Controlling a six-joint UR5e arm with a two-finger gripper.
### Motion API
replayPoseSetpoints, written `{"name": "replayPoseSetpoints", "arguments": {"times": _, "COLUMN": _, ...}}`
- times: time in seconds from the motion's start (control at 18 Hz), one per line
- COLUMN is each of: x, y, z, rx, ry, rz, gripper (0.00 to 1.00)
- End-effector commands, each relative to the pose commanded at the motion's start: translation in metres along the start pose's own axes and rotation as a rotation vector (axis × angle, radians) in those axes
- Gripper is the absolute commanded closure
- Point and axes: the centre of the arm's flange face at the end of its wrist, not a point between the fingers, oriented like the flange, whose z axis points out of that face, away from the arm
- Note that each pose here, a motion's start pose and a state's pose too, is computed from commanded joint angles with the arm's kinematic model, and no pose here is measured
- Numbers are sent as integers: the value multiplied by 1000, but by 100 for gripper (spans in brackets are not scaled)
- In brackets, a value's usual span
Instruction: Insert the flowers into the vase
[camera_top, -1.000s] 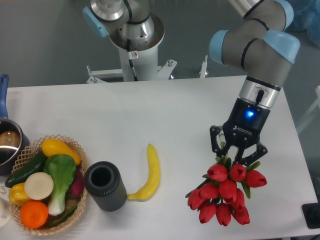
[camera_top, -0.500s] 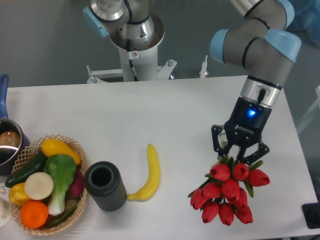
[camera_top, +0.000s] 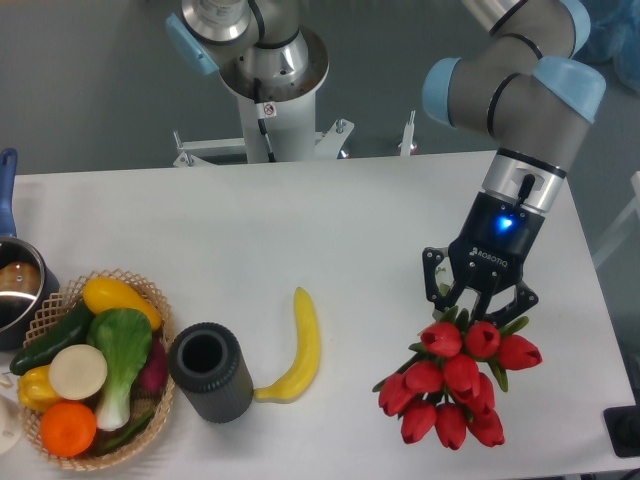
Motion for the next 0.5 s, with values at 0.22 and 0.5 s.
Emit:
{"name": "replayPoseSetpoints", "arguments": {"times": 0.22, "x": 26, "y": -25, "z": 21, "rx": 86, "ry": 92, "rz": 38, "gripper": 68}}
{"name": "replayPoseSetpoints", "arguments": {"times": 0.5, "x": 69, "y": -48, "z": 52, "rx": 188, "ry": 220, "rz": 86, "gripper": 67}}
